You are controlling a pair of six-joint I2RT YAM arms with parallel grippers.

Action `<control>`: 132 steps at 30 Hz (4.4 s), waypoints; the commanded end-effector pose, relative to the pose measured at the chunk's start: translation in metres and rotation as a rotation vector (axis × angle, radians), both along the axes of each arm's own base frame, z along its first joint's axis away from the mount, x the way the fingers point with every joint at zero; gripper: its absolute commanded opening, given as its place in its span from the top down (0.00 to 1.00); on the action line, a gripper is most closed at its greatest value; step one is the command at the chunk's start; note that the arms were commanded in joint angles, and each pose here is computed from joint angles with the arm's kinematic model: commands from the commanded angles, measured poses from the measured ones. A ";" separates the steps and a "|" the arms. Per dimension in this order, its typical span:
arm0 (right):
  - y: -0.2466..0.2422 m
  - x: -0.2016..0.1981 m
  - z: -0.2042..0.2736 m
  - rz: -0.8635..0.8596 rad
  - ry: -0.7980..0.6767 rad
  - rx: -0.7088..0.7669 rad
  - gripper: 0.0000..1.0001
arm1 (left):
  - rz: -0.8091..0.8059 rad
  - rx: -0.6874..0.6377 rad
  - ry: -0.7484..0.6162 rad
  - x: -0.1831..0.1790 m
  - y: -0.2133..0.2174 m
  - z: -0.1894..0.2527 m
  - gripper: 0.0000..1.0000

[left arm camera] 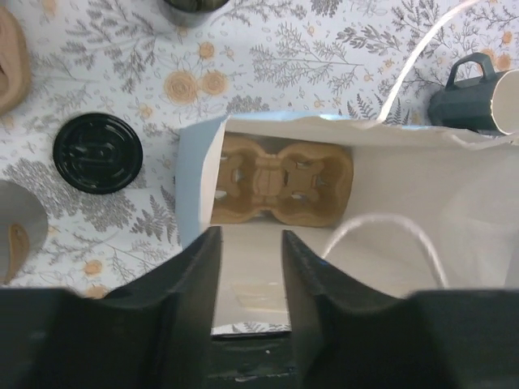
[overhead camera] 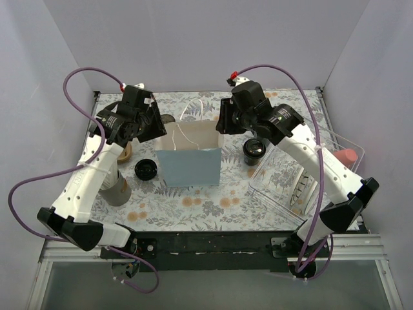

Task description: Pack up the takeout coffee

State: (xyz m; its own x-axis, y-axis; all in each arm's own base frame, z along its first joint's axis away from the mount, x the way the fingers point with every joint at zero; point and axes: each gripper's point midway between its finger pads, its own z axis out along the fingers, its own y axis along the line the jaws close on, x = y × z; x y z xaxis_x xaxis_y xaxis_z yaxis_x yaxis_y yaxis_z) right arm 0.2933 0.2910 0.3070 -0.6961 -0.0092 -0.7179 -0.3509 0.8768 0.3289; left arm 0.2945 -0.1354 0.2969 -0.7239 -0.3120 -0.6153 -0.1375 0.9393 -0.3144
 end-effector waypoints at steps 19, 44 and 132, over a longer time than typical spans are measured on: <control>-0.134 0.071 -0.009 -0.245 -0.076 -0.303 0.32 | -0.013 0.054 -0.038 -0.002 0.010 0.006 0.18; -0.130 0.071 -0.158 -0.043 0.237 -0.443 0.08 | 0.030 0.080 -0.133 -0.015 0.031 0.039 0.02; -0.016 -0.039 0.103 0.538 -0.451 -0.071 0.60 | -0.288 -0.215 -0.367 0.012 -0.021 0.025 1.00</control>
State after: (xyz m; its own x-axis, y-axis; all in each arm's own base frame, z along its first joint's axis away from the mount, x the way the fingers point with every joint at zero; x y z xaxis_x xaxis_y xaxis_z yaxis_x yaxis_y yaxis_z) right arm 0.2558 0.2802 0.4194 -0.2773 -0.2617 -0.9245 -0.8333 0.5445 0.0958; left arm 0.3122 -0.1433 0.2840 -0.6474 -0.2991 -0.7010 0.0973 0.8798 -0.4653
